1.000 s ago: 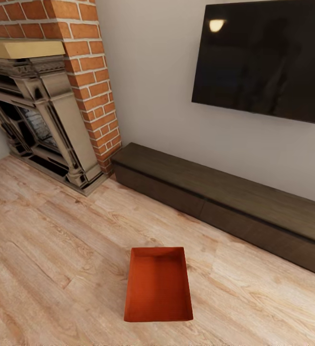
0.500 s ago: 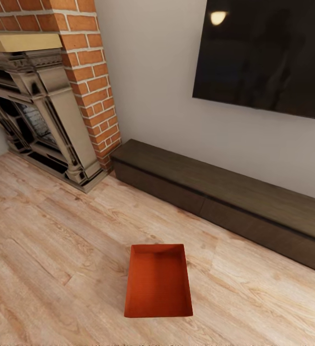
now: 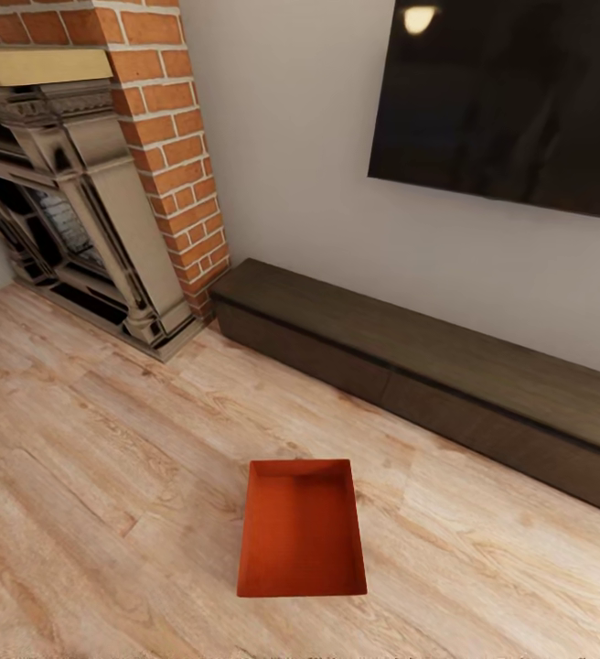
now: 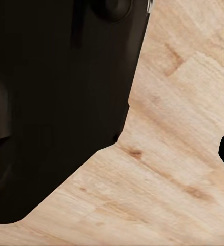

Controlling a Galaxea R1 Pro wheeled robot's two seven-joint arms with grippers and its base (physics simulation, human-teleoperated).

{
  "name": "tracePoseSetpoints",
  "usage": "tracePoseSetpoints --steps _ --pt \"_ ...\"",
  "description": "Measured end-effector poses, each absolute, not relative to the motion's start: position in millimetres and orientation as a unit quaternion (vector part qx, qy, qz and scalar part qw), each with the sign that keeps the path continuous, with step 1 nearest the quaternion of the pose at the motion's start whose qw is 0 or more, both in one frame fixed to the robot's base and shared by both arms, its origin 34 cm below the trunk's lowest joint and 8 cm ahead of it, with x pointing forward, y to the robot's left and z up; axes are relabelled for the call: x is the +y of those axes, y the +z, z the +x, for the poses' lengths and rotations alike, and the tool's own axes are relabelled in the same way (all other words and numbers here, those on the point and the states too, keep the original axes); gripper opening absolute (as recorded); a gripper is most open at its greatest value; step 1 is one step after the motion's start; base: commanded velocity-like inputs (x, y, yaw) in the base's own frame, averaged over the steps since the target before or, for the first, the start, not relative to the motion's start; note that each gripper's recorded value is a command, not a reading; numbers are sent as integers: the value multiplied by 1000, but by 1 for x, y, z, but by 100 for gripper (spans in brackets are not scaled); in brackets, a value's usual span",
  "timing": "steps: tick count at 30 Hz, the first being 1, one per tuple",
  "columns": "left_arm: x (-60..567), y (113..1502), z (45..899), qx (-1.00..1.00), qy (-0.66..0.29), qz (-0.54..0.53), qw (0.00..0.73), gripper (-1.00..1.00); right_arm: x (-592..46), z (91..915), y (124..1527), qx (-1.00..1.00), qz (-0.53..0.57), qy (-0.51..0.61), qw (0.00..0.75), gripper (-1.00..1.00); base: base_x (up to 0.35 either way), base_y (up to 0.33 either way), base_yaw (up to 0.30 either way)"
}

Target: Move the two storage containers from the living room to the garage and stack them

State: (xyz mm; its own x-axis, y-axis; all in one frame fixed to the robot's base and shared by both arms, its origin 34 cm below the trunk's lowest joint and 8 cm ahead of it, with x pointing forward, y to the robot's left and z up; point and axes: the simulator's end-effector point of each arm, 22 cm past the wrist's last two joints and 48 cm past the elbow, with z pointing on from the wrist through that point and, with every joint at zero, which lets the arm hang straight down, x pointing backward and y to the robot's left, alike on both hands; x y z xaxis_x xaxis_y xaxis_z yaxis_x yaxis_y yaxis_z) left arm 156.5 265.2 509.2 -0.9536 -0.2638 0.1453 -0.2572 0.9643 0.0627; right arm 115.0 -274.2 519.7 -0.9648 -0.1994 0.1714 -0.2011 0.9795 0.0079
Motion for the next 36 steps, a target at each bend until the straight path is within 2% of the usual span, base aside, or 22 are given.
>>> tracePoseSetpoints --steps 36 --pt "256 510 132 -984 -18 142 105 100 -274 96 521 -989 99 4 109 100 0 0 0"
